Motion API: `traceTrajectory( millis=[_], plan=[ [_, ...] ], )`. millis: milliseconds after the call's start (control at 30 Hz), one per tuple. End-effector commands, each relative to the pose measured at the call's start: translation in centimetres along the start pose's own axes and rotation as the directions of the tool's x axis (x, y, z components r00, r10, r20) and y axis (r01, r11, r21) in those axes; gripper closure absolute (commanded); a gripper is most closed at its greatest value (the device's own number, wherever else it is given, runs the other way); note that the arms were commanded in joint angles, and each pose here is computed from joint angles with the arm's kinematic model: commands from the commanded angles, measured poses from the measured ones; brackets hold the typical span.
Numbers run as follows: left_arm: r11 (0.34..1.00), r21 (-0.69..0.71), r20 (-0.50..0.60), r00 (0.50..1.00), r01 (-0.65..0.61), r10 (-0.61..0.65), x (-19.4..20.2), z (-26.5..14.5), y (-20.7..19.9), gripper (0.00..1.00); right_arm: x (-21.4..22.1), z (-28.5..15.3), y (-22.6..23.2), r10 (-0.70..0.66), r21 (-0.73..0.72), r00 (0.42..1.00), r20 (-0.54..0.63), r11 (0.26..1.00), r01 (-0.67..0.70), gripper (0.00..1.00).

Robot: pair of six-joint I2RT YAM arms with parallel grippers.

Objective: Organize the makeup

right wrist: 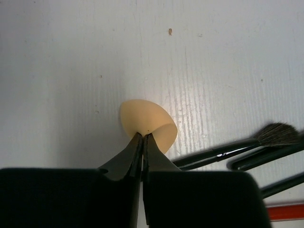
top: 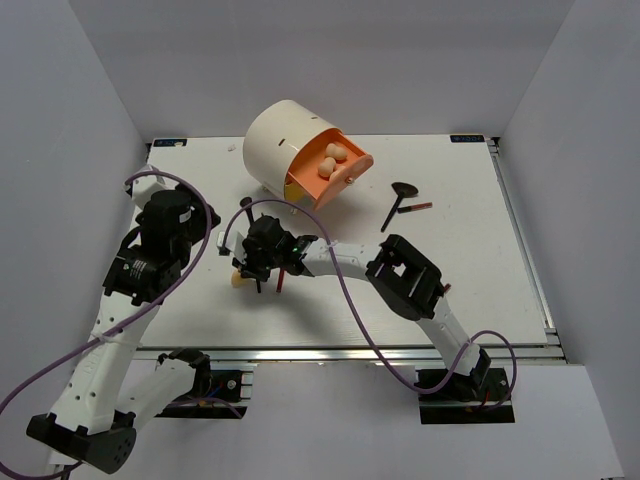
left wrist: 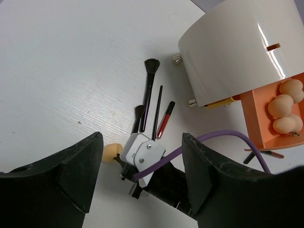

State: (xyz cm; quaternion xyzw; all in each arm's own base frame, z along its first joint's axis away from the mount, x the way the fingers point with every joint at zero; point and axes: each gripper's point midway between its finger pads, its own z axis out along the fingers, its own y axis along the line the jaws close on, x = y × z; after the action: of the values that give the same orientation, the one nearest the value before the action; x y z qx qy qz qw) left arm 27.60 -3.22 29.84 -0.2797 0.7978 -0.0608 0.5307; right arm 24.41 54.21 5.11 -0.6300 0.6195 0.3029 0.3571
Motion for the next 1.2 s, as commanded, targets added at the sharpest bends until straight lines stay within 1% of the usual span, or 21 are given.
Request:
traceTrajectory(
  millis=[0,67,100,133,200,233,300,333,400,433,500,533,567,633,667,767,800,900,1000,1100,1167],
  plan=[
    [0.999,0.017,0.004,0.999,0.05,-0.05,-0.6,-0.9,-0.2,0.24,-1.5,0.0,0.2,0.001,-0.046,0.999,0.053,0.999,0.001,1.0],
    [0.996,0.026,0.014,0.996,0.084,-0.085,-0.8,-1.3,-0.2,0.24,-3.9,-2.0,-0.2,0.017,-0.078,0.995,0.103,0.997,-0.009,1.0],
    [0.996,0.025,0.016,0.996,0.085,-0.085,-0.9,-1.3,-0.1,0.24,-3.8,-2.0,-0.2,0.018,-0.078,0.995,0.102,0.997,-0.01,1.0],
    [0.995,0.027,0.015,0.995,0.099,-0.099,-0.7,-1.3,-0.1,0.24,-5.8,-3.5,0.1,0.015,-0.098,0.989,0.144,0.995,0.0,1.0],
    [0.992,0.039,0.023,0.992,0.123,-0.124,-0.8,-1.6,-0.1,0.24,-7.3,-5.7,-0.4,0.044,-0.111,0.982,0.186,0.993,-0.024,1.0],
    [0.99,0.039,0.02,0.99,0.137,-0.138,-0.4,-1.5,0.0,0.24,-9.2,-7.9,0.2,0.04,-0.136,0.972,0.231,0.991,-0.008,1.0],
    [0.985,0.056,0.031,0.986,0.162,-0.164,-0.6,-1.7,0.0,0.24,-10.7,-10.4,0.0,0.055,-0.142,0.962,0.269,0.99,-0.017,1.0],
    [0.983,0.061,0.029,0.984,0.174,-0.176,-0.4,-1.7,0.0,0.24,-12.3,-12.8,0.7,0.046,-0.157,0.95,0.309,0.988,0.003,1.0],
    [0.979,0.079,0.029,0.982,0.186,-0.189,-0.1,-1.6,-0.2,0.24,-13.5,-15.5,0.4,0.053,-0.144,0.937,0.345,0.99,-0.003,1.0],
    [0.978,0.089,0.024,0.982,0.186,-0.189,0.1,-1.5,-0.3,0.24,-15.3,-18.2,0.6,0.033,-0.129,0.921,0.388,0.992,0.018,1.0],
    [0.971,0.17,-0.013,0.986,0.168,-0.168,0.9,-1.0,-2.0,0.24,-15.5,-20.9,-0.6,0.032,-0.084,0.914,0.405,0.996,0.002,1.0],
    [0.966,0.201,-0.033,0.987,0.163,-0.16,1.3,-0.7,-2.8,0.24,-16.5,-23.1,-1.4,0.009,-0.028,0.903,0.43,1.0,0.003,1.0],
    [0.948,0.27,-0.066,0.986,0.168,-0.156,1.7,-0.7,-4.4,0.24,-16.1,-24.6,-3.4,0.01,0.029,0.901,0.433,0.999,-0.025,1.0],
    [0.941,0.305,-0.114,0.987,0.145,-0.115,3.3,0.4,-5.5,0.23,-16.4,-27.2,-6.3,-0.009,0.144,0.894,0.447,0.988,-0.062,1.0],
    [0.921,0.36,-0.127,0.986,0.148,-0.109,3.3,0.4,-6.8,0.23,-15.7,-28.8,-8.5,0.001,0.203,0.901,0.435,0.974,-0.099,1.0],
    [0.908,0.398,-0.157,0.985,0.13,-0.073,4.3,1.8,-8.3,0.21,-13.3,-31.3,-13.4,0.009,0.347,0.92,0.393,0.924,-0.158,1.0],
    [0.902,0.415,-0.165,0.985,0.121,-0.056,4.5,1.9,-8.8,0.2,-12.8,-32.1,-14.7,0.007,0.387,0.923,0.384,0.907,-0.168,1.0],
    [0.892,0.439,-0.181,0.983,0.109,-0.03,4.9,2.8,-9.9,0.18,-10.4,-31.9,-17.8,-0.039,0.457,0.95,0.311,0.882,-0.113,1.0],
    [0.888,0.451,-0.194,0.981,0.092,-0.003,5.4,3.6,-10.6,0.15,-10.0,-31.7,-19.5,-0.109,0.495,0.959,0.261,0.868,-0.036,1.0],
    [0.887,0.454,-0.195,0.981,0.083,0.008,5.4,4.1,-11.0,0.11,-8.7,-29.8,-21.0,-0.106,0.487,0.97,0.219,0.873,-0.015,1.0],
    [0.886,0.456,-0.193,0.981,0.083,0.007,5.5,4.3,-11.1,0.09,-9.3,-29.8,-21.7,-0.115,0.488,0.971,0.21,0.873,-0.002,1.0]
  ],
)
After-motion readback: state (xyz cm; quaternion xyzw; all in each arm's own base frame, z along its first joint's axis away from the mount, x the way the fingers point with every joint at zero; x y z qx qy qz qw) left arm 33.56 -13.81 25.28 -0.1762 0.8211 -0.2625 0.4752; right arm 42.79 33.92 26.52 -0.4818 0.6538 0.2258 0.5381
